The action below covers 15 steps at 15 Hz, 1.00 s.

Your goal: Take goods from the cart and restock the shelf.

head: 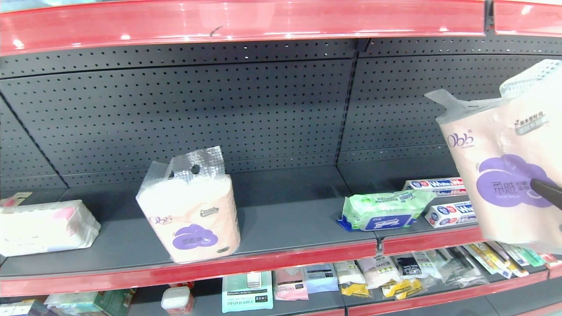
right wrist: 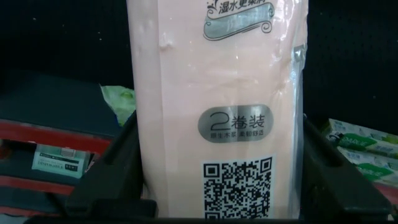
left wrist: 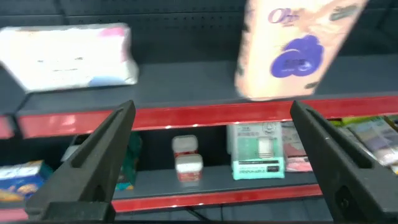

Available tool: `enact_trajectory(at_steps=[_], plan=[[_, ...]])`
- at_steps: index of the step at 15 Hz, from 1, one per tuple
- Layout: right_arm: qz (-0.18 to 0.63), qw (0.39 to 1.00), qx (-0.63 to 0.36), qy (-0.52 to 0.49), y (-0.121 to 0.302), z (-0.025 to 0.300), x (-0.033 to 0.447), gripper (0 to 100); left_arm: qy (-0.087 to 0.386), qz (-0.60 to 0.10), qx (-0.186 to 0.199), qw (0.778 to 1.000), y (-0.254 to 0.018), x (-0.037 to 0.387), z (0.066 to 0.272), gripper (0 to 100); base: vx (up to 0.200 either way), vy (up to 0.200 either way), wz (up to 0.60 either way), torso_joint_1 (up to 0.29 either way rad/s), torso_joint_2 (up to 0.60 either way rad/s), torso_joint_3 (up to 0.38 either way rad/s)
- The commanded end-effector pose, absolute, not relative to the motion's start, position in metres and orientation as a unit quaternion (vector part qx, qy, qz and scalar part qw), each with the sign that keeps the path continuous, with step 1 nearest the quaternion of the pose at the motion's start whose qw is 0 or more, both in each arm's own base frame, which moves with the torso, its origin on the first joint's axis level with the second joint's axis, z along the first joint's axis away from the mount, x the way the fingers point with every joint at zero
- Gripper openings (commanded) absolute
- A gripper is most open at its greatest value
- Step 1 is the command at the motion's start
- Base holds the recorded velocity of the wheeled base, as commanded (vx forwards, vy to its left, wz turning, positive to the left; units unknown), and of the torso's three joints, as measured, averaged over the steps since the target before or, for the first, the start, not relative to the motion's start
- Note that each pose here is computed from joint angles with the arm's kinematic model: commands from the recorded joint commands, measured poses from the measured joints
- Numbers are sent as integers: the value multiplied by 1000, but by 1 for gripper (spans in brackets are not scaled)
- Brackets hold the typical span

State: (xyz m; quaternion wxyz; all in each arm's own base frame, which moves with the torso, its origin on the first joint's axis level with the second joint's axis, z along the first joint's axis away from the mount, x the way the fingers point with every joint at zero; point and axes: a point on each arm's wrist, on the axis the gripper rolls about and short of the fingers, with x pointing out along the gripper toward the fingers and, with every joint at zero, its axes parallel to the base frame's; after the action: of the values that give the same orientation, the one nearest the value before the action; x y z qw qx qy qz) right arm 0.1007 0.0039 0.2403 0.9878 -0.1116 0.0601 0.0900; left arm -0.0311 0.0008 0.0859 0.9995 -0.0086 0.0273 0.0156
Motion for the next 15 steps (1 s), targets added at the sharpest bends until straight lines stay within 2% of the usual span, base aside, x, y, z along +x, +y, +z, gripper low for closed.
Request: enact_trajectory(at_steps=[1,8,12,15], plan=[[91,988,-112,62,4,240,101,0,28,16,-9,999,1,-31,86,100,0,0,600,7,2,7],[90,987,-112,68,4,238,103,0,28,16,-9,999,1,-31,86,100,0,0,600,4,1,3],[93,987,-111,72,4,237,106,0,28,16,-9,999,1,-31,86,100,0,0,0,0,0,0],[141,979,-104,100,12,226,116,0,28,19,-9,999,1,-31,86,100,0,0,0,0,0,0]])
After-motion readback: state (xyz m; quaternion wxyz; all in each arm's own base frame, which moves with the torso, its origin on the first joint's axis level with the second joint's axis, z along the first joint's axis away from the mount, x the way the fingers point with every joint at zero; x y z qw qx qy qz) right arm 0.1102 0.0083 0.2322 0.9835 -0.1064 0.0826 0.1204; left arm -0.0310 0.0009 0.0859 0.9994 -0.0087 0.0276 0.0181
